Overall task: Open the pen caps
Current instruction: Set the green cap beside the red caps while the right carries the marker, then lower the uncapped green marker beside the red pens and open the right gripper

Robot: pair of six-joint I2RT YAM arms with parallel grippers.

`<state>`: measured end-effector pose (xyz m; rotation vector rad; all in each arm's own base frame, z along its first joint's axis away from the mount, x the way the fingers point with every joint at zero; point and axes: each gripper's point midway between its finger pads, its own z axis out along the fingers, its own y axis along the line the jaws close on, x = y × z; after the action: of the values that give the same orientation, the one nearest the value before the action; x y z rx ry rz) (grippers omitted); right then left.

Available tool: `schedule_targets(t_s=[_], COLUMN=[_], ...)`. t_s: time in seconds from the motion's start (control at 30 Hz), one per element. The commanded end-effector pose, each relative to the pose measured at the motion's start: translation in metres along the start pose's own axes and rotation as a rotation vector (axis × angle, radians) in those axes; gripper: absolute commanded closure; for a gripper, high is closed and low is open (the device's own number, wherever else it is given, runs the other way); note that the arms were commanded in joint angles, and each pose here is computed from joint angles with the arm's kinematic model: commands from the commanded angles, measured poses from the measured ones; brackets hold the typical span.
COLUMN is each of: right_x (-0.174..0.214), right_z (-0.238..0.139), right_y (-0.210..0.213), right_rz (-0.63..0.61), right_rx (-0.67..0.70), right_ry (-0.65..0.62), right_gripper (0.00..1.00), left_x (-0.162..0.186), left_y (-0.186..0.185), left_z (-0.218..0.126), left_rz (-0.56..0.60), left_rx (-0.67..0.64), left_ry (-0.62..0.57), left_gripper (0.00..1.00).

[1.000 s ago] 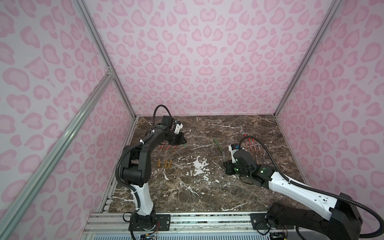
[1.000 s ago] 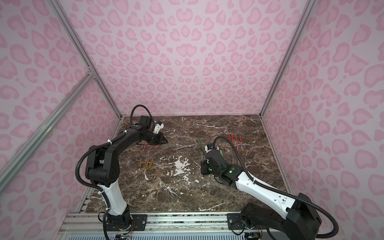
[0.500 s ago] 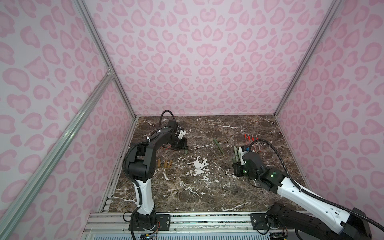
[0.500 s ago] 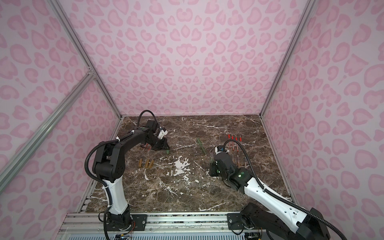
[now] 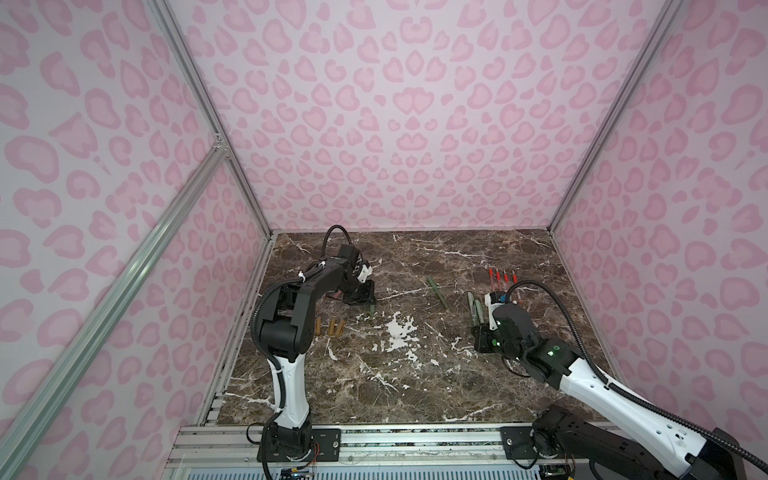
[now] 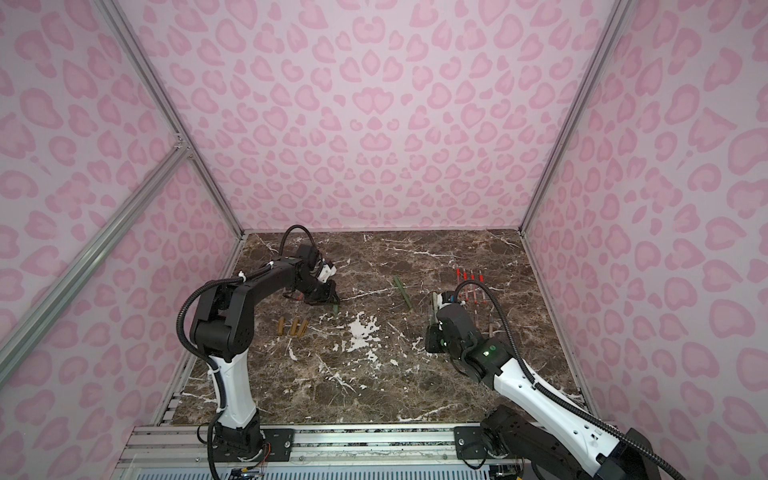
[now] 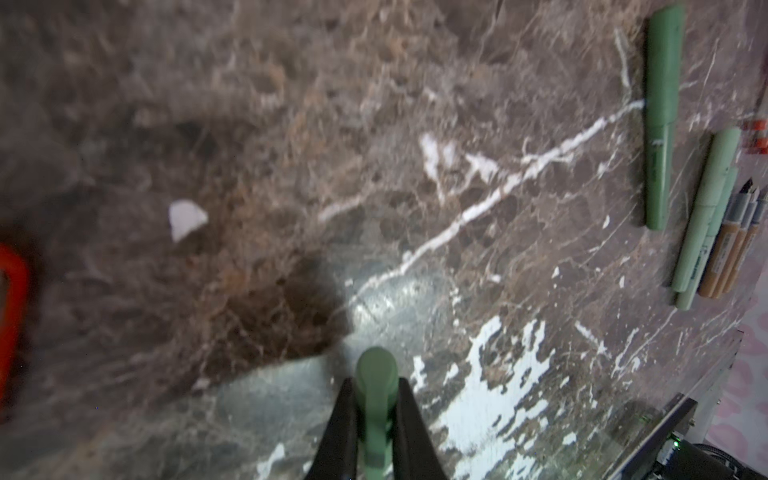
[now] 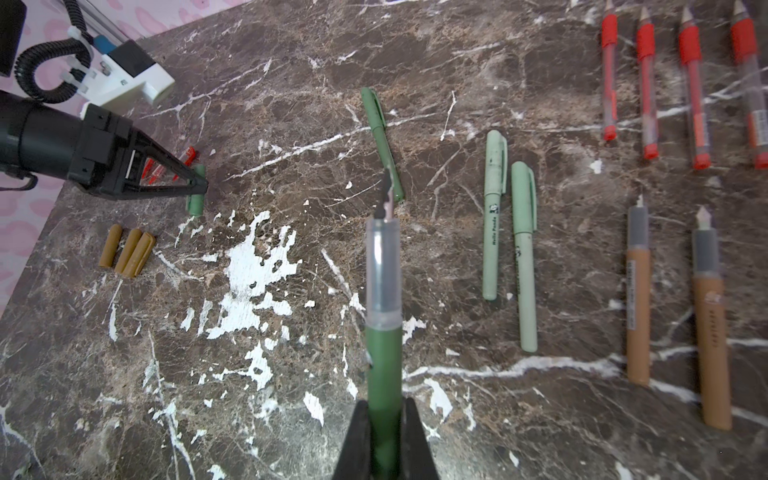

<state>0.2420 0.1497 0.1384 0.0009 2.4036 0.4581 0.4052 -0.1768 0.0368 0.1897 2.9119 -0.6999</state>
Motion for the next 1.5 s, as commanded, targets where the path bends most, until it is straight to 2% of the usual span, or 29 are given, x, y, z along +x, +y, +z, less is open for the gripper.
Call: schedule_targets(t_s=[0.0,0.13,0.3,0.4,0.57,0.63,0.83,1.07,1.2,1.47], right_x=[0.006,0.006,0.005,0.001,-0.011,-0.017,-0.043,-0.075,-0.090,-0.110], right_z=[-0.001,-0.005,-0.007,-0.009,-0.009,-0.008,-0.005,0.016,0.036,0.090], right_y=[-0.006,-0.013,-0.017,-0.018,-0.023,-0.026,-0.033,-0.056,-0.073,-0.100], right_rz=[-0.016,-0.002,-0.006,0.004,-0.018,-0.011,-0.027,-0.021,-0.019,-0.043], right_rx=[0.013,0.029,0.032,0.033,0.049,0.058,0.072,0.119,0.159,0.218], right_ry=[0.018,0.026,0.029,0.036,0.046,0.061,0.069,0.117,0.171,0.273], right_gripper=[1.00,1.00,1.00,1.00,1.00,1.00,1.00,1.00,1.00,1.00], left_x=[0.002,0.000,0.000,-0.002,-0.004,-0.004,0.003,0.020,0.033,0.050], left_y=[0.010,0.019,0.022,0.018,0.007,0.001,-0.016,-0.029,-0.035,-0.033], left_z=[0.007,0.013,0.019,0.009,-0.007,-0.017,-0.052,-0.098,-0.123,-0.165], left_rz=[0.000,-0.002,-0.013,-0.004,-0.007,0.001,0.028,0.127,0.195,0.316], left_rx=[-0.044,-0.083,-0.088,-0.094,-0.070,-0.061,-0.031,-0.042,-0.047,-0.105], left_ry=[0.047,0.066,0.080,0.059,0.019,-0.001,-0.097,-0.240,-0.344,-0.530], left_gripper=[0.96,0.93,0.81,0.71,0.65,0.57,0.45,0.32,0.22,0.09])
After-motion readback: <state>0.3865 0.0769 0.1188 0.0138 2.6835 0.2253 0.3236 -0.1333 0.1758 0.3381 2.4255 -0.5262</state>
